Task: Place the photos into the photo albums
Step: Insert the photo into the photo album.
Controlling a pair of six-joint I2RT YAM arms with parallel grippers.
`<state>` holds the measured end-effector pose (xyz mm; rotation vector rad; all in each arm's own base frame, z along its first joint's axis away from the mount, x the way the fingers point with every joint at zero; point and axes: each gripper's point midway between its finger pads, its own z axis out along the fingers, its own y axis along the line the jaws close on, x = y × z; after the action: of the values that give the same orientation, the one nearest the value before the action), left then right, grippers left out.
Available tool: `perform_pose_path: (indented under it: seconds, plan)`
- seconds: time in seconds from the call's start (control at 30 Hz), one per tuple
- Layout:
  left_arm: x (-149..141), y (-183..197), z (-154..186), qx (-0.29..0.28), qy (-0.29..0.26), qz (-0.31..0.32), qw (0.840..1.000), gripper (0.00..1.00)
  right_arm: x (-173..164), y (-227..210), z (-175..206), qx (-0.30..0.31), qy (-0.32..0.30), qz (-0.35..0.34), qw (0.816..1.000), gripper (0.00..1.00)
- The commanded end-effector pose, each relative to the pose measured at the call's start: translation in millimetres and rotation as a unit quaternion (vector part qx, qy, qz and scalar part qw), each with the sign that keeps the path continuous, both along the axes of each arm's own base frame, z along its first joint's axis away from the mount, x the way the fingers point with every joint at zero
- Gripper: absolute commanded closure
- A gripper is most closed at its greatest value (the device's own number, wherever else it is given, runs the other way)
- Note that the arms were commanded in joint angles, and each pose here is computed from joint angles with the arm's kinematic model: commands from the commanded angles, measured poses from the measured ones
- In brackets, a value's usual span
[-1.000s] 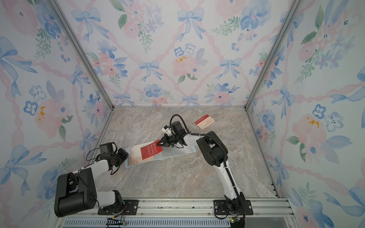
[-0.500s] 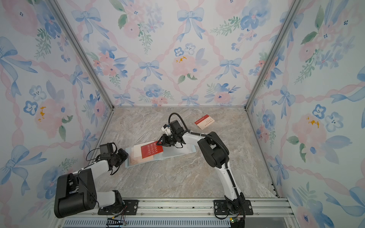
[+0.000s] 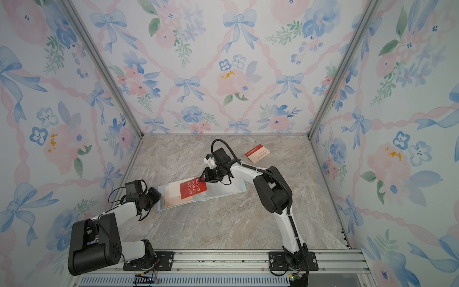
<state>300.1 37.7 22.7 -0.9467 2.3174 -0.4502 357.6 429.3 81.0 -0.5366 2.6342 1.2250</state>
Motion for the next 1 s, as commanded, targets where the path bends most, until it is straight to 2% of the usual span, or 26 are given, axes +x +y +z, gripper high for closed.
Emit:
perform_pose_path:
  seconds: [0.0, 0.13, 0.27, 0.53, 0.7, 0.97]
  plan:
    - [-6.0, -3.1, -5.0, 0.005, 0.010, -0.011, 1.000, 0.84, -14.4, 13.7, -13.1, -0.024, 0.004, 0.029, 0.999, 0.67]
    - [-7.8, -2.9, -5.6, 0.008, 0.010, -0.009, 1.000, 0.84, -25.2, 30.6, -14.8, -0.028, 0.007, 0.044, 0.999, 0.66]
    - [-8.0, -4.5, -5.4, 0.003, 0.010, -0.012, 1.000, 0.84, -34.0, 37.1, -21.0, -0.059, -0.002, 0.063, 0.996, 0.64]
    - [-9.1, -3.3, -5.4, 0.007, 0.009, -0.009, 1.000, 0.84, -30.1, 17.8, -12.0, -0.099, -0.031, 0.064, 0.993, 0.61]
    - [-7.6, -4.6, -3.9, 0.005, 0.007, -0.013, 1.000, 0.84, -22.9, 7.3, 4.0, -0.102, -0.054, 0.053, 0.992, 0.57]
    - [-7.9, -3.4, -1.7, 0.007, 0.003, -0.009, 1.000, 0.84, -22.5, 8.4, 11.4, -0.070, -0.041, 0.048, 0.996, 0.59]
